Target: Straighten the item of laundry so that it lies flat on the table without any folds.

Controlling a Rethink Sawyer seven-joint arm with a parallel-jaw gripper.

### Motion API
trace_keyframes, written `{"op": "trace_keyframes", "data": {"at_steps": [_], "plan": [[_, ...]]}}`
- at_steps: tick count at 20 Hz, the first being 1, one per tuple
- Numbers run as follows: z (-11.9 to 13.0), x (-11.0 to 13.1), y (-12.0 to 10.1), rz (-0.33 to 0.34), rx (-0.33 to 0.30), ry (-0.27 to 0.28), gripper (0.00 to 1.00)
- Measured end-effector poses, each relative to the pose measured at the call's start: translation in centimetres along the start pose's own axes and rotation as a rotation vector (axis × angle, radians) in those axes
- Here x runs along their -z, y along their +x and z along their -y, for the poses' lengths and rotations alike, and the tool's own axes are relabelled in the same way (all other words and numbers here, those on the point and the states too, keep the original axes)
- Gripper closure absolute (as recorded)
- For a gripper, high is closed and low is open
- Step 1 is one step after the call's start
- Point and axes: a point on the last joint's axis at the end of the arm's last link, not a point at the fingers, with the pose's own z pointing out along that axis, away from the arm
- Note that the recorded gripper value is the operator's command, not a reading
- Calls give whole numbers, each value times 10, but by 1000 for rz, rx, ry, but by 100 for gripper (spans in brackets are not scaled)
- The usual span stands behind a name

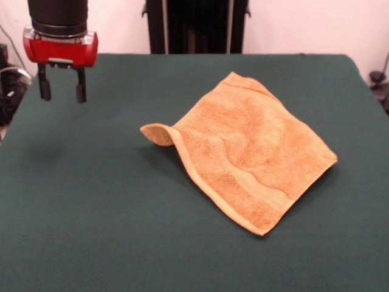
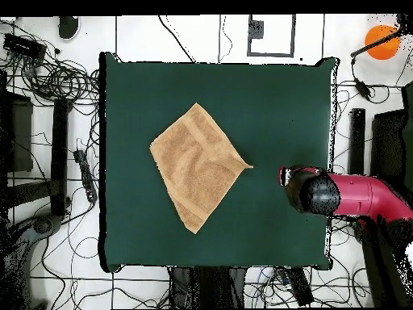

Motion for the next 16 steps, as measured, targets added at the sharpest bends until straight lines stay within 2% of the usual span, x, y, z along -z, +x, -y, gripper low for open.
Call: {"op": "trace_keyframes", "data": {"at_steps": [10,16], "plan": [[-16,1,-6,3,28,-3,0],[-38,3,-13,7,64,-7,0]]}}
